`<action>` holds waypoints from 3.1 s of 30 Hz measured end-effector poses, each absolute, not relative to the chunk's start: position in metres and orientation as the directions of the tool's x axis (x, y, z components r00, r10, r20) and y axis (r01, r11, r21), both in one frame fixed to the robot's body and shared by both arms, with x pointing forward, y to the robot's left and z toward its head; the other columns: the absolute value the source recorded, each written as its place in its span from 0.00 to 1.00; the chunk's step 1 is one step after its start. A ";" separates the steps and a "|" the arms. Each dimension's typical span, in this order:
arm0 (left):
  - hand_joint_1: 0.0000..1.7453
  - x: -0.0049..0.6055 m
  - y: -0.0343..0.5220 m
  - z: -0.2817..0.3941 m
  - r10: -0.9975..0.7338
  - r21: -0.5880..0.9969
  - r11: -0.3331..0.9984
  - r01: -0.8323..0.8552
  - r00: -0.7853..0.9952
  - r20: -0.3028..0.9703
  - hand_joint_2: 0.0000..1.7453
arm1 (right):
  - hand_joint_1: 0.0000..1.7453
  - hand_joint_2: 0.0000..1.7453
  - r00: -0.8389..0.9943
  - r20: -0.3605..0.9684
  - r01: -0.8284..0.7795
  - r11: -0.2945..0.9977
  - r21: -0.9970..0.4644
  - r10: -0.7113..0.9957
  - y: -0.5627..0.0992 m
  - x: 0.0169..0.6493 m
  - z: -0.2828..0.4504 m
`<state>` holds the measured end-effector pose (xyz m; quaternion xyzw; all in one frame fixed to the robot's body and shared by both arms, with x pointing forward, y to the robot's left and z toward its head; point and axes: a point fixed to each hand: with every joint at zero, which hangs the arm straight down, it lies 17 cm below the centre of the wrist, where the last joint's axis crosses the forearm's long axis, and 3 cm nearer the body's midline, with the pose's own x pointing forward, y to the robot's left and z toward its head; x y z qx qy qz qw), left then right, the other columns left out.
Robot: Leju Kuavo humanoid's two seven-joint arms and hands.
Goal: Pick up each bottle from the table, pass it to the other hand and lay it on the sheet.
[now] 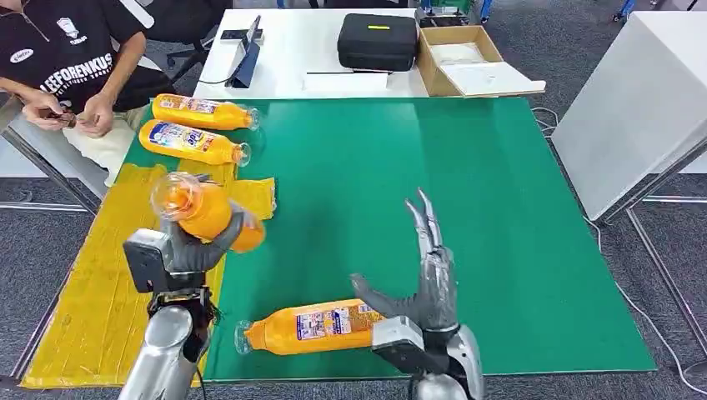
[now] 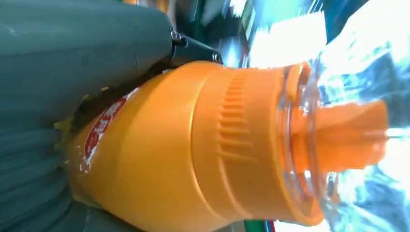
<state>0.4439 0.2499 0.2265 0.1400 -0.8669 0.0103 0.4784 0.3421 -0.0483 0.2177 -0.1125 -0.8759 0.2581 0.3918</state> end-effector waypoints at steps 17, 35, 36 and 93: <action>1.00 0.402 0.262 0.236 -0.895 0.630 0.446 -0.636 -0.325 0.305 1.00 | 0.00 1.00 -0.722 0.517 0.136 0.827 -0.546 0.460 -0.103 0.302 0.250; 1.00 0.434 0.274 0.144 -0.999 0.878 0.010 -0.479 -0.049 -0.016 1.00 | 0.00 1.00 -0.740 0.516 0.114 0.836 -0.536 0.432 -0.110 0.295 0.247; 1.00 0.437 0.277 0.133 -0.999 0.891 0.000 -0.455 -0.046 -0.023 1.00 | 0.00 1.00 -0.742 0.514 0.112 0.835 -0.538 0.431 -0.109 0.294 0.246; 0.00 0.371 0.205 0.209 -0.388 0.393 0.913 -0.108 -0.525 0.758 1.00 | 0.00 1.00 -0.589 0.505 -0.019 0.614 -0.789 0.631 -0.086 0.338 0.166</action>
